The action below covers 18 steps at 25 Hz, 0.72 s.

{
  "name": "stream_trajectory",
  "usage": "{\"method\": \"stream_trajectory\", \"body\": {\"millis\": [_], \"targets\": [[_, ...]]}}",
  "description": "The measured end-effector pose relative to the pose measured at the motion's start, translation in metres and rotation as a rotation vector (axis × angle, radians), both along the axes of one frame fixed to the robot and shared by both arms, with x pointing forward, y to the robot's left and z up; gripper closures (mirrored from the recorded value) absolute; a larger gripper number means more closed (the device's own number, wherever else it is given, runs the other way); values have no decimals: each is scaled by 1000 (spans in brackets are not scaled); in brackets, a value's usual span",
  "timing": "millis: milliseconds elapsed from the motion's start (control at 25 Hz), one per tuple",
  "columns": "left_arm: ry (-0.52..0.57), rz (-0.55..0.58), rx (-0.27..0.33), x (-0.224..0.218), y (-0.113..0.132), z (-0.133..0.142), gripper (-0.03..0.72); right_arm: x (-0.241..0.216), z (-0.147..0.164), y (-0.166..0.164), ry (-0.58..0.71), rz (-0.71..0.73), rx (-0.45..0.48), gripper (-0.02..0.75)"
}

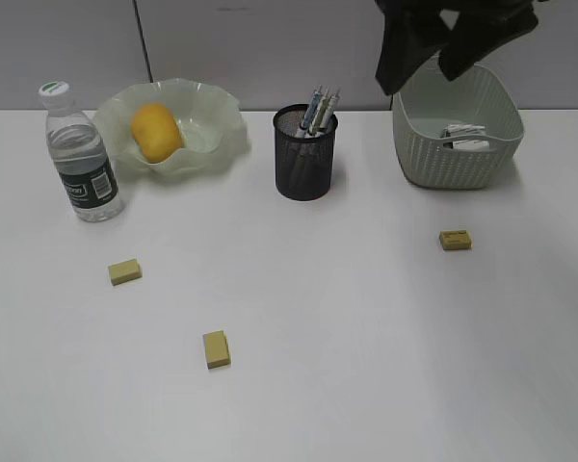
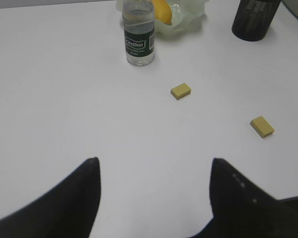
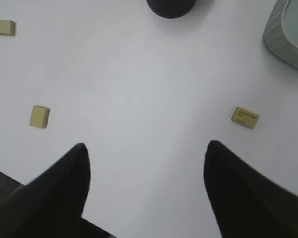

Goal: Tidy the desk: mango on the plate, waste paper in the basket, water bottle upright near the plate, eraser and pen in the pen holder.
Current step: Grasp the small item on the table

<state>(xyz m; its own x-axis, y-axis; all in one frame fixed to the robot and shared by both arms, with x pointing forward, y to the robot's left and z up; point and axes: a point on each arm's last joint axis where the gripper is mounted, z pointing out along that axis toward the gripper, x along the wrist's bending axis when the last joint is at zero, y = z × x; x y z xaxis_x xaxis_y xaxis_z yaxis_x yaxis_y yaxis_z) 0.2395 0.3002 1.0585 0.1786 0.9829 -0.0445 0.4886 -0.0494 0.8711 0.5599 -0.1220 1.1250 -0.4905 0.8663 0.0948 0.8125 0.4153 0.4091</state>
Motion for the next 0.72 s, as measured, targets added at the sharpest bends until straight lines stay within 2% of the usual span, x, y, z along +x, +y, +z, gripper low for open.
{"method": "stream_trajectory", "body": {"millis": [200, 400, 720], "targets": [[0, 0, 0, 0, 0, 0, 169, -35, 6, -18, 7, 6, -7, 174], [0, 0, 0, 0, 0, 0, 172, -75, -9, -40, 30, 3, -33, 174], [0, 0, 0, 0, 0, 0, 180, -144, -35, -80, -43, -2, -39, 174]]}}
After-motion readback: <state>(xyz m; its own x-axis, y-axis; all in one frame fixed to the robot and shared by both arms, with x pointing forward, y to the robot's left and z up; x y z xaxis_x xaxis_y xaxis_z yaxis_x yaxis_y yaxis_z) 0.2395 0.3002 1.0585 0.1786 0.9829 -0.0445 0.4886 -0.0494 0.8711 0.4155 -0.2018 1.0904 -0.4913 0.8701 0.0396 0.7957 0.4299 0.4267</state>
